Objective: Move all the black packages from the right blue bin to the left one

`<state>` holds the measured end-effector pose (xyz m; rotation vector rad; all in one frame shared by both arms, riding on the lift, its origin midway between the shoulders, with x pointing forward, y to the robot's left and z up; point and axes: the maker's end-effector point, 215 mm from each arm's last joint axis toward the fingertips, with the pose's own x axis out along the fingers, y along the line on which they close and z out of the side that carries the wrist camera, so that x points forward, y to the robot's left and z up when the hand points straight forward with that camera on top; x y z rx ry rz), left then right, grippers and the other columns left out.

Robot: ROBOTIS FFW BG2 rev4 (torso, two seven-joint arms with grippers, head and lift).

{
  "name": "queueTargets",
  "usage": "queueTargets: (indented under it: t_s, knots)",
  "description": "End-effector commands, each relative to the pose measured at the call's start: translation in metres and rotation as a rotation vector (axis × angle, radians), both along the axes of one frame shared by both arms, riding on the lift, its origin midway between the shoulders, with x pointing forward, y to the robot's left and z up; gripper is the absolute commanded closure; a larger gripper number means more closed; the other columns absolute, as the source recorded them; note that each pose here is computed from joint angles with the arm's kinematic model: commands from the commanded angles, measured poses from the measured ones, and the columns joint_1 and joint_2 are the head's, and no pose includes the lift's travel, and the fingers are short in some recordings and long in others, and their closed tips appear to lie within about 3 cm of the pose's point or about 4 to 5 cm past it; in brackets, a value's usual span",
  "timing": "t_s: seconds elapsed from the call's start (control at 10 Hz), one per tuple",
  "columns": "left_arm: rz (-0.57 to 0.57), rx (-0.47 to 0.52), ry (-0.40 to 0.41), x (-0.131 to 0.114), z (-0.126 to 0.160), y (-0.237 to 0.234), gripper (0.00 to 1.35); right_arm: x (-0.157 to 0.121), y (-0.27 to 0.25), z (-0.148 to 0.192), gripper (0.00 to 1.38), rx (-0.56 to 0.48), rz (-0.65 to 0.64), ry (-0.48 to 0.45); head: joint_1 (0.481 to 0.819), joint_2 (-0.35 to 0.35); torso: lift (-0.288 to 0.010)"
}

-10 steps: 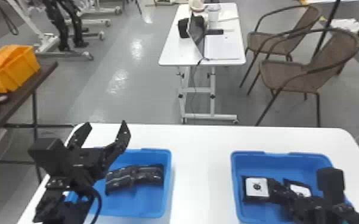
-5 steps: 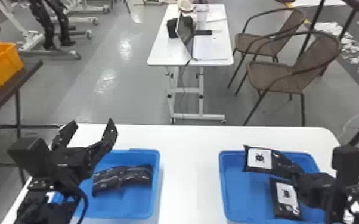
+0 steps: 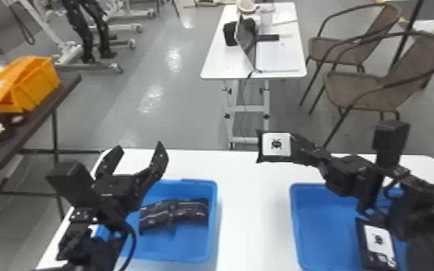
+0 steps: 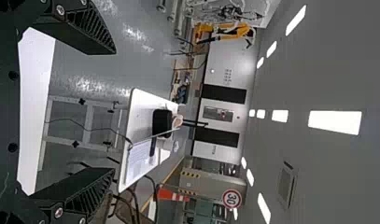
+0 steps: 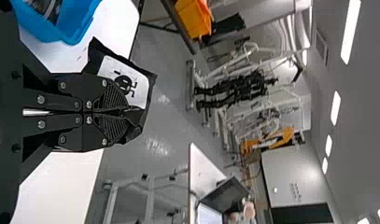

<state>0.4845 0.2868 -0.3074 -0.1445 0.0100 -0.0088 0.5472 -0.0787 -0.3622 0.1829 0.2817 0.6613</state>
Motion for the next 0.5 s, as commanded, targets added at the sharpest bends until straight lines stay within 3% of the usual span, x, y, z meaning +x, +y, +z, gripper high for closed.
queueTargets:
  t_s: [0.0,0.2,0.4]
  knots:
    - [-0.014,-0.024,0.002,0.006,0.001,-0.005,0.13,0.012,0.063,0.02,1.13,0.065,0.131,-0.029,0.695,0.204,-0.039]
    - [-0.037,-0.067,-0.003,0.01,-0.001,-0.013,0.13,0.011,0.112,0.038,1.13,0.125,0.23,-0.038,0.695,0.275,-0.039]
    - [-0.077,-0.195,-0.008,0.017,-0.008,-0.029,0.13,0.005,0.139,0.045,1.13,0.171,0.291,-0.025,0.695,0.307,-0.039]
